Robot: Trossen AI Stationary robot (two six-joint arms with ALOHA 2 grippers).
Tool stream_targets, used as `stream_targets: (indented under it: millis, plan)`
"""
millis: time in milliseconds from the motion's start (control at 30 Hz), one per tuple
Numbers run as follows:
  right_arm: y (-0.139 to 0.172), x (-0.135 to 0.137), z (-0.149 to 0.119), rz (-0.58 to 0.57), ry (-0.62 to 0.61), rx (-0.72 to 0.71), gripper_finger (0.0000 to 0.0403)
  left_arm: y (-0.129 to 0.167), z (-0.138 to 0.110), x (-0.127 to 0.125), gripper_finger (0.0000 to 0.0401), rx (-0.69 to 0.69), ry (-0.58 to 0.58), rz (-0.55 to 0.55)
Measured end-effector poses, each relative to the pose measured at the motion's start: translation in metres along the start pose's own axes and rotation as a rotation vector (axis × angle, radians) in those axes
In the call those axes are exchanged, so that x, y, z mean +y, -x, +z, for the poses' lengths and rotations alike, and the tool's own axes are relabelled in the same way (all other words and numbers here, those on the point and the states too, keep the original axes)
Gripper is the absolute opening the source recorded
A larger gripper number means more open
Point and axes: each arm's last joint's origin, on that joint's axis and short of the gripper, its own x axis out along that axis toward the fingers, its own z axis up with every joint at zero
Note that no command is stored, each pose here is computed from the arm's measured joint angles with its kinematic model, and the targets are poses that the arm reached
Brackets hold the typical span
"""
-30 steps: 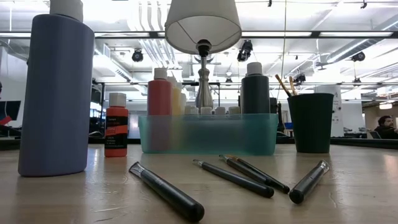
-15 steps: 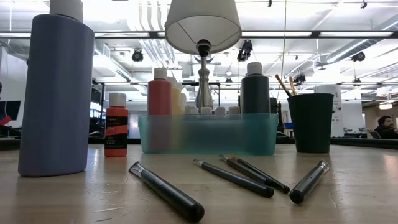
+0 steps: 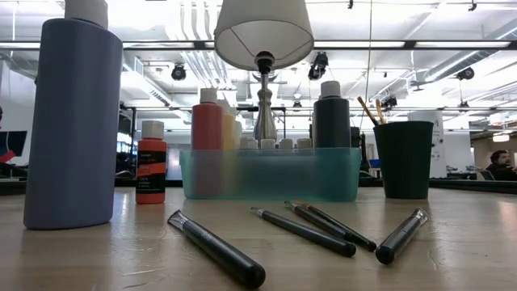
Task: Pick & Place Paint Supplies
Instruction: Put the orange paint bottle into the green bin
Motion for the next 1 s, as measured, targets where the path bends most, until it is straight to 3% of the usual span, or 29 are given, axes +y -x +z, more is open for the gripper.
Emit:
stream_targets:
  millis: [600,1000]
  plan:
    - [-0.035,0.012,-0.005,0.005,-0.003,-0.010,0.0238,-0.009,-0.004,-0.003,0.0122,0.030,-0.004,-0.005]
    - [-0.068,0.011,0.003,-0.017,-0.006,-0.042,0.0240,-0.013,-0.005,-0.004,0.0122,0.043,-0.010,-0.006]
